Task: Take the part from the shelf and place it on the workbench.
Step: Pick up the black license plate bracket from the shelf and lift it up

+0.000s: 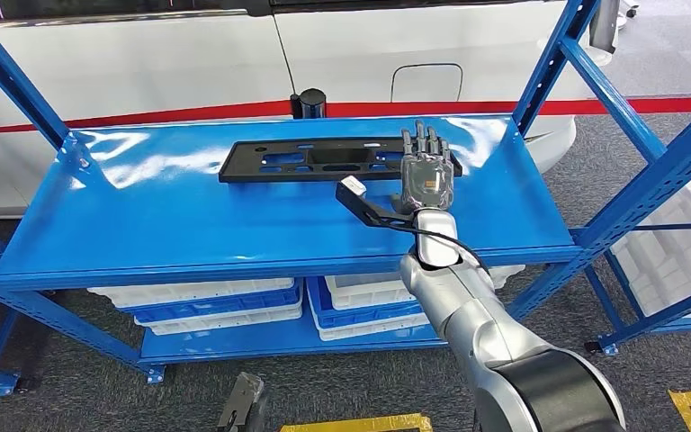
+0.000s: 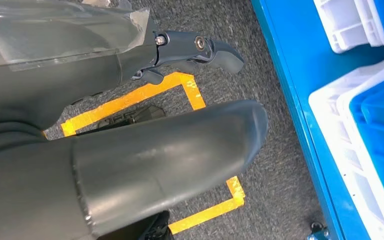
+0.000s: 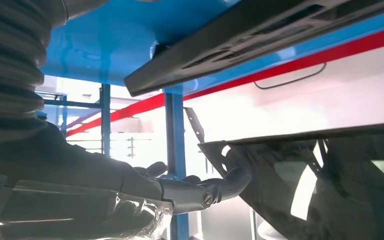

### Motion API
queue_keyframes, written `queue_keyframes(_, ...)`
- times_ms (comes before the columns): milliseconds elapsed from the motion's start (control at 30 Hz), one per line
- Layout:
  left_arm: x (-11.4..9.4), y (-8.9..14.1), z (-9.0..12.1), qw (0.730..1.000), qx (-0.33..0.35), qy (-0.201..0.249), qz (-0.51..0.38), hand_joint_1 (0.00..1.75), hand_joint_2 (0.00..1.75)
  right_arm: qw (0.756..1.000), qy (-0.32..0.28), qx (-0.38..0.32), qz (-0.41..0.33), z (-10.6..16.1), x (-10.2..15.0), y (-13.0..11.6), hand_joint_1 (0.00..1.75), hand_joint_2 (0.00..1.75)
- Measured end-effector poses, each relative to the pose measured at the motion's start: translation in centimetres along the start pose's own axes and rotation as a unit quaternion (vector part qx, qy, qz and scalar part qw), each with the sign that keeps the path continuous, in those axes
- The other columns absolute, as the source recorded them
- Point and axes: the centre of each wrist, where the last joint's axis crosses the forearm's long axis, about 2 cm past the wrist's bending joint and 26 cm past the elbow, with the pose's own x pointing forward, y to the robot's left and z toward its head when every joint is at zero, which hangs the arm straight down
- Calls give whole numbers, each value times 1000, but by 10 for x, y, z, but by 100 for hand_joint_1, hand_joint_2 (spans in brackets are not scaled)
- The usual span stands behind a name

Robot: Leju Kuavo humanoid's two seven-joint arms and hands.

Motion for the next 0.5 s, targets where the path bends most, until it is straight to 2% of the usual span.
queue_keyframes(500,-1,0,0,1000,-6,-5,4,0,0,1000,13,22,10,4,-6,8,0,175)
